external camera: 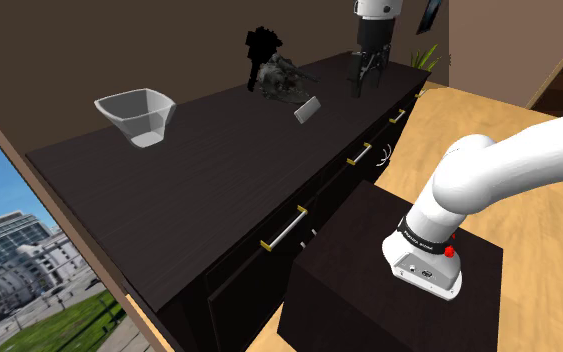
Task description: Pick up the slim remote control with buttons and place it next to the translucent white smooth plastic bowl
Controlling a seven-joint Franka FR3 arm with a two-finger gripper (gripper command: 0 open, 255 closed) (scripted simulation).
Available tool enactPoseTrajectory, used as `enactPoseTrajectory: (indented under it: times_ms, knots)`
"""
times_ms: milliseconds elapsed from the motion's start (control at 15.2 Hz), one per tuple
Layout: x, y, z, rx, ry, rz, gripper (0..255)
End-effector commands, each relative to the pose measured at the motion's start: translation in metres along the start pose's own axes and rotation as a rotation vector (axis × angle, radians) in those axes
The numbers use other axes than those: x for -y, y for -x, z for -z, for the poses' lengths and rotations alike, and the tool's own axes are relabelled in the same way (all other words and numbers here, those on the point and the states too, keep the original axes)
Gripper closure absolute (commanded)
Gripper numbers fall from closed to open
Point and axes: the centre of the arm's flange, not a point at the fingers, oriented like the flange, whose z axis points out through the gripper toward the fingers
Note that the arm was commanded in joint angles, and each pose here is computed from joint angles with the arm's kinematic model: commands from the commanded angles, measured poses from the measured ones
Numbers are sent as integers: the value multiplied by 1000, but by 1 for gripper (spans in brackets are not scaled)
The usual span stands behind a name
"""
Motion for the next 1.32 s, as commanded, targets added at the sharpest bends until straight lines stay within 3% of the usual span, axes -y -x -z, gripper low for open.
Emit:
enactPoseTrajectory:
  times_ms: [0, 1254]
  knots:
    - [0, 0, 0, 0, 0, 0, 0]
    - [-143, -140, -122, -319, -372, -589, 0]
